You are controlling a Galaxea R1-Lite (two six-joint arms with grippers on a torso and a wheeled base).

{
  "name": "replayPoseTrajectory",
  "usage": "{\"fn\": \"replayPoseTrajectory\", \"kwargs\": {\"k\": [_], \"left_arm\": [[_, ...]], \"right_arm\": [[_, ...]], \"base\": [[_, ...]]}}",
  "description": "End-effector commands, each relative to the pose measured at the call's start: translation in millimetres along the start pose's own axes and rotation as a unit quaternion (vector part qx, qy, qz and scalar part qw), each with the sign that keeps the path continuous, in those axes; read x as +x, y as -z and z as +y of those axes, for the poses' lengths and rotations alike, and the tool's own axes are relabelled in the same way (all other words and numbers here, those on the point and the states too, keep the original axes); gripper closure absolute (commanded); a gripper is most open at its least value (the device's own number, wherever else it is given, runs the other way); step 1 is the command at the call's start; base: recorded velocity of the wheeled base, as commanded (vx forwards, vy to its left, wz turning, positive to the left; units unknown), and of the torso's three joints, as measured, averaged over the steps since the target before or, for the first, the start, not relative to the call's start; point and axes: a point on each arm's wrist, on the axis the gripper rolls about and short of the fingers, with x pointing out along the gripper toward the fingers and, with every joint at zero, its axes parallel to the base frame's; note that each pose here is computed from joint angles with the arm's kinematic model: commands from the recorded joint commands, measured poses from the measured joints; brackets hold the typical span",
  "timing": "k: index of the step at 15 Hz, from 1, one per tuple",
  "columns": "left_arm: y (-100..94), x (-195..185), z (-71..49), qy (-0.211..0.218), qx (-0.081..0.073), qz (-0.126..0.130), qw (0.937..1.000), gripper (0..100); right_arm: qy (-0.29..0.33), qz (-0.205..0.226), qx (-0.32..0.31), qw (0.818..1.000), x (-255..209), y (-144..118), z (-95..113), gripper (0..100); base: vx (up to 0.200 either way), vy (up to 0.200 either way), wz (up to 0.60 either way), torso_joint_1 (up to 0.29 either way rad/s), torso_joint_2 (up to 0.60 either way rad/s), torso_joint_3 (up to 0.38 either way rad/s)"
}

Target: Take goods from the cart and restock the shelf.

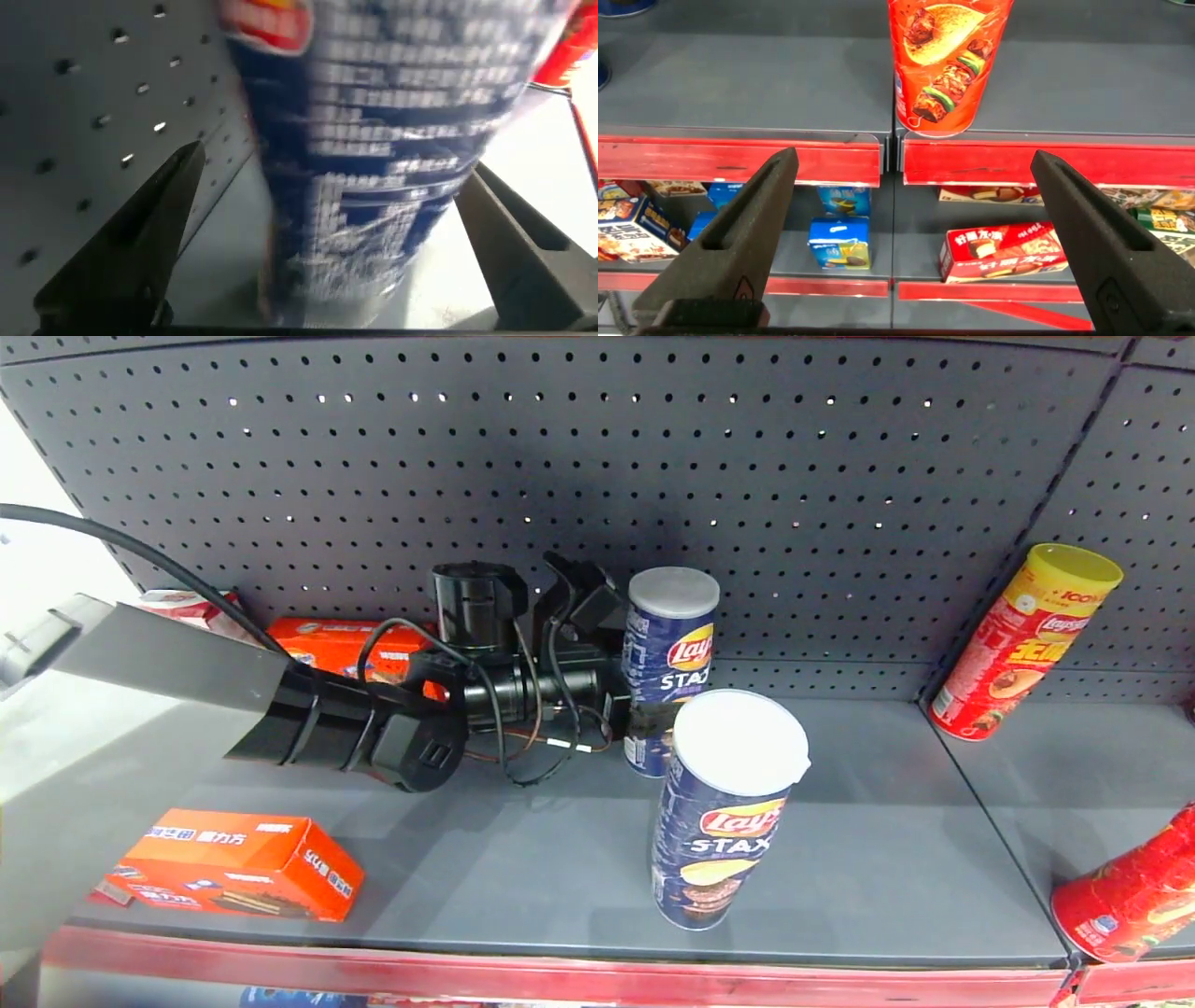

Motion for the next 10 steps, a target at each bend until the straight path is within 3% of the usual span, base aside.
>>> {"fn": "replayPoseTrajectory", "kwargs": {"k": [1,5,7,10], "left_arm": [[-9.9,-17.5,-9.4,-0.041,-0.002,0.012,0.9991,0],[-0.2,-31.6,-24.8,-0.133,-0.017,0.061,0.9891,0],[3.3,-36.2,-30.2,-0.156,-0.003,0.081,0.9845,0],[6.3,-39.7,-33.1,-0.180,-0.002,0.092,0.9794,0]], "right_arm": [[0.000,0.001,-0.001,1.000,0.1,0.0,0.0,0],[0.000,0.001,0.000,1.000,0.1,0.0,0.0,0],[0.000,0.001,0.000,1.000,0.1,0.0,0.0,0],[0.000,0.001,-0.001,1.000,0.1,0.0,0.0,0]], "base": [[0.000,0.000,0.00,0.000,0.00,0.000],[0.000,0.000,0.00,0.000,0.00,0.000],[0.000,0.000,0.00,0.000,0.00,0.000],[0.000,0.000,0.00,0.000,0.00,0.000]]}}
